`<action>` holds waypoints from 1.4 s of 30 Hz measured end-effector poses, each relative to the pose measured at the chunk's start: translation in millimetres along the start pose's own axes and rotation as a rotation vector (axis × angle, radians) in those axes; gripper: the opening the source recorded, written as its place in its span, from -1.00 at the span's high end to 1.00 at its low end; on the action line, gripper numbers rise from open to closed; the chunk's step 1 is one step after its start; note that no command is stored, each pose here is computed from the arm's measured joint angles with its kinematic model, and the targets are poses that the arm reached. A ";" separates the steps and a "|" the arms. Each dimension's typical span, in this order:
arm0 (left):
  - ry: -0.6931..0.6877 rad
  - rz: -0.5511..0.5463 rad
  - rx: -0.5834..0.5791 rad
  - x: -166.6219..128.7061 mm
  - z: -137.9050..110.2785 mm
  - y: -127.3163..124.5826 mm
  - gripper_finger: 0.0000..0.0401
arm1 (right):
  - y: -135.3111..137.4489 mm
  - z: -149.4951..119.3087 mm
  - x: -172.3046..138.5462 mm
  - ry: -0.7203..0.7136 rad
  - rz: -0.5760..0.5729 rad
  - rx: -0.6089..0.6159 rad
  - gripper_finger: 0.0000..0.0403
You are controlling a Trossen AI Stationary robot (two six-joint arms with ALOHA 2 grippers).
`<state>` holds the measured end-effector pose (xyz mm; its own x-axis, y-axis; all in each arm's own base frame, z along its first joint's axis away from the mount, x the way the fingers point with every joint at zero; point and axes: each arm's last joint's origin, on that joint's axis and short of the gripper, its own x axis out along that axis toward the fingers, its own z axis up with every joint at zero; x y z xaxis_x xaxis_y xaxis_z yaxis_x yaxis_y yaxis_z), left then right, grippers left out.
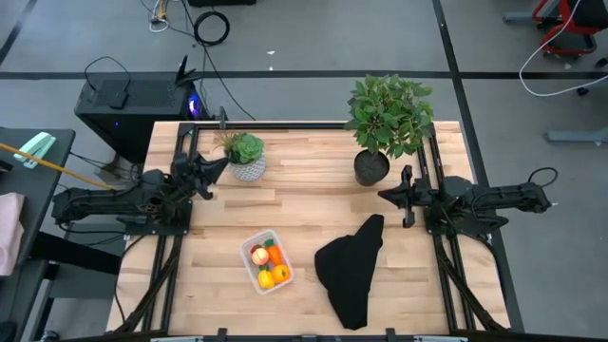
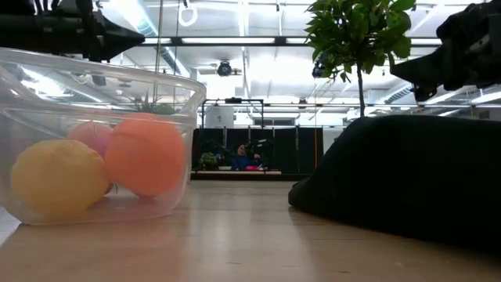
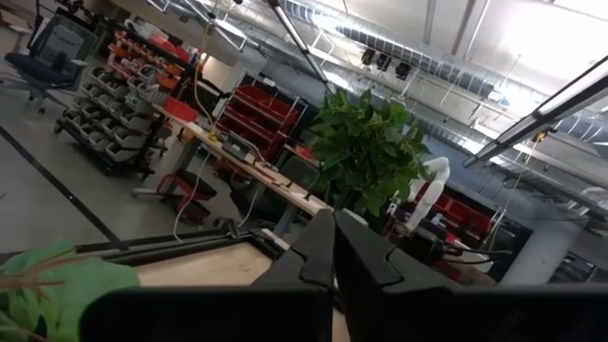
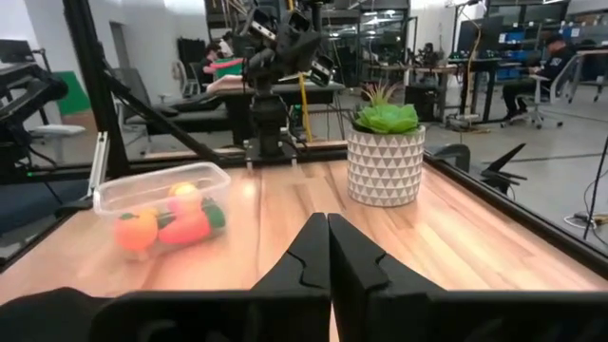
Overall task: Pick and placing Produce into tupperware
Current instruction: Return to home position
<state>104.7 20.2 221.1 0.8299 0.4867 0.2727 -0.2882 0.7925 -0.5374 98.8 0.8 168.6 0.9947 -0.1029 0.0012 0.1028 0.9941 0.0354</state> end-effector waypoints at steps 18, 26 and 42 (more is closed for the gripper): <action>0.002 -0.176 0.249 -0.7 2.9 -6.6 0.97 | 0.0 0.0 0.0 0.000 0.000 0.100 1.00; 0.159 -0.222 0.266 -1.5 -10.2 -3.1 0.97 | 0.0 0.2 0.0 -0.001 0.000 0.124 1.00; 0.027 -0.218 0.302 -6.6 -18.7 5.5 0.97 | -0.3 0.2 0.0 -0.002 -0.012 0.131 1.00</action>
<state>106.6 14.5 201.4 0.8986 0.2876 0.3315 -0.2276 0.9512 -0.2084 98.8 0.4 168.8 0.9934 -0.1146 0.0024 0.1126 0.9797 0.1658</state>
